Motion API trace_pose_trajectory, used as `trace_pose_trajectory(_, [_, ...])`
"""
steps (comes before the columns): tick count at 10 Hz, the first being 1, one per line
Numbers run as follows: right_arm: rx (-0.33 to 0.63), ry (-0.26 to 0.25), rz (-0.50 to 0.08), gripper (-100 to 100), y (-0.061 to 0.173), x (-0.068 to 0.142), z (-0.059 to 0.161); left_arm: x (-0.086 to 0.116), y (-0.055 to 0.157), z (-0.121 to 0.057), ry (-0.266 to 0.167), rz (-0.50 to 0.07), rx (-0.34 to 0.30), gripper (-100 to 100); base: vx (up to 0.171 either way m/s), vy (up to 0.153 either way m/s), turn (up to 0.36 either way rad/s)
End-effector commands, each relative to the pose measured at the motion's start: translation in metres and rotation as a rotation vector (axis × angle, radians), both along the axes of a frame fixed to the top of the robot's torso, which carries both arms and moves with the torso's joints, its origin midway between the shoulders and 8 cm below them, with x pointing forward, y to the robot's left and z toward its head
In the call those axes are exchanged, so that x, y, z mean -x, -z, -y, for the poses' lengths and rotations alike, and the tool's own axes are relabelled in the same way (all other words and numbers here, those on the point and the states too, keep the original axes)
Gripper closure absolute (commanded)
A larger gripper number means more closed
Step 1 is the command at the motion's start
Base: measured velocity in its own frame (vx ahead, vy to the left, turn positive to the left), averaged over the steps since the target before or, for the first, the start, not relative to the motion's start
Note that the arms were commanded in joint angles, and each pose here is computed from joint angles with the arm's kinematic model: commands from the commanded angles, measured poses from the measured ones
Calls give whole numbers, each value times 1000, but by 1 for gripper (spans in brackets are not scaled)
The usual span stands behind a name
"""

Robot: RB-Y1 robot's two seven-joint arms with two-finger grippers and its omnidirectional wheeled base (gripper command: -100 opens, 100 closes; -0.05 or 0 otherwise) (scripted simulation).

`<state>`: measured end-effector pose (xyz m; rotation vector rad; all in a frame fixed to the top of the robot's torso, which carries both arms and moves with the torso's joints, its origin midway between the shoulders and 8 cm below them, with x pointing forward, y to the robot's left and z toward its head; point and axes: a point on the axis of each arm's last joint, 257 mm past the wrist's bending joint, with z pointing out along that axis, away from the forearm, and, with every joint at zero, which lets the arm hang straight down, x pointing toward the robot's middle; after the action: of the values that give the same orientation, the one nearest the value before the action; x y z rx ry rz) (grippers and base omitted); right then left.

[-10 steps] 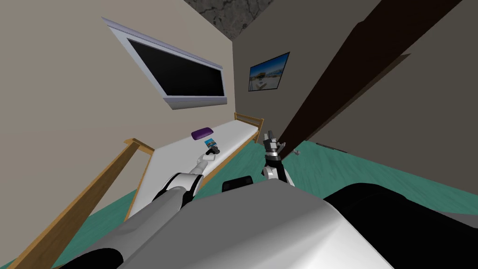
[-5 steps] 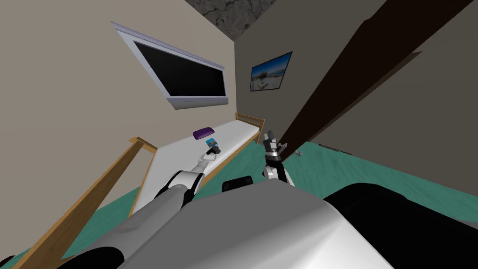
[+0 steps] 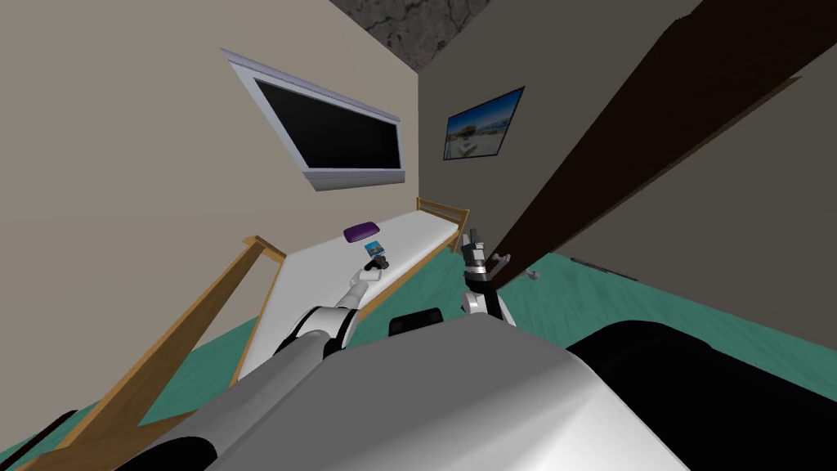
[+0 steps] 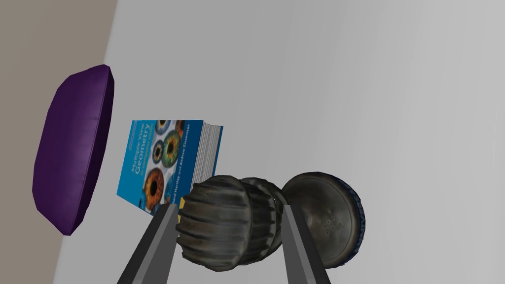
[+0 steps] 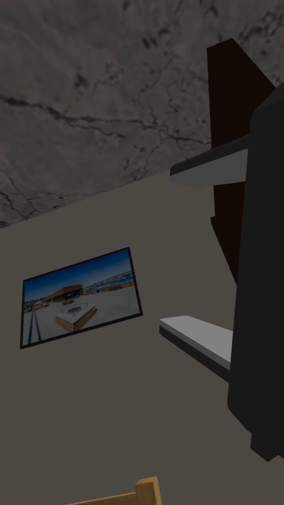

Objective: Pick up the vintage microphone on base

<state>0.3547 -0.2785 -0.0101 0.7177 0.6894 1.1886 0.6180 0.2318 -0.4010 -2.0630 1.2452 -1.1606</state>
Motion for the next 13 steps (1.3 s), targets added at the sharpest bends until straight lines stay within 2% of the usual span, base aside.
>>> trace_pose_trajectory(1, [0, 0, 0, 0, 0, 0, 0, 0, 2, 2, 5, -1, 0, 100, 10, 2, -17])
trace_pose_trajectory(2, [0, 0, 0, 0, 0, 0, 0, 2, 3, 22, 35, -4, -1, 100, 19, 10, 182])
trace_pose_trajectory(3, [0, 0, 0, 0, 0, 0, 0, 2, 3, 22, 35, -4, -1, 100, 22, 3, 113])
trace_pose_trajectory(5, [0, 0, 0, 0, 0, 0, 0, 7, 4, 61, 92, -10, 3, 100, 36, 11, 275])
trace_pose_trajectory(6, [0, 0, 0, 0, 0, 0, 0, 14, 15, 56, 89, -35, -7, 100, 38, 0, 82])
trace_pose_trajectory(8, [0, 0, 0, 0, 0, 0, 0, 6, 2, 61, 96, -6, -1, 100, 3, 5, -28])
trace_pose_trajectory(10, [0, 0, 0, 0, 0, 0, 0, 12, -1, 99, 152, -5, 2, 100, 27, 5, 241])
trace_pose_trajectory(11, [0, 0, 0, 0, 0, 0, 0, 12, -1, 99, 154, -5, -1, 100, 36, 5, 138])
trace_pose_trajectory(13, [0, 0, 0, 0, 0, 0, 0, 19, -5, 134, 208, -3, 4, 100, 36, 6, 250])
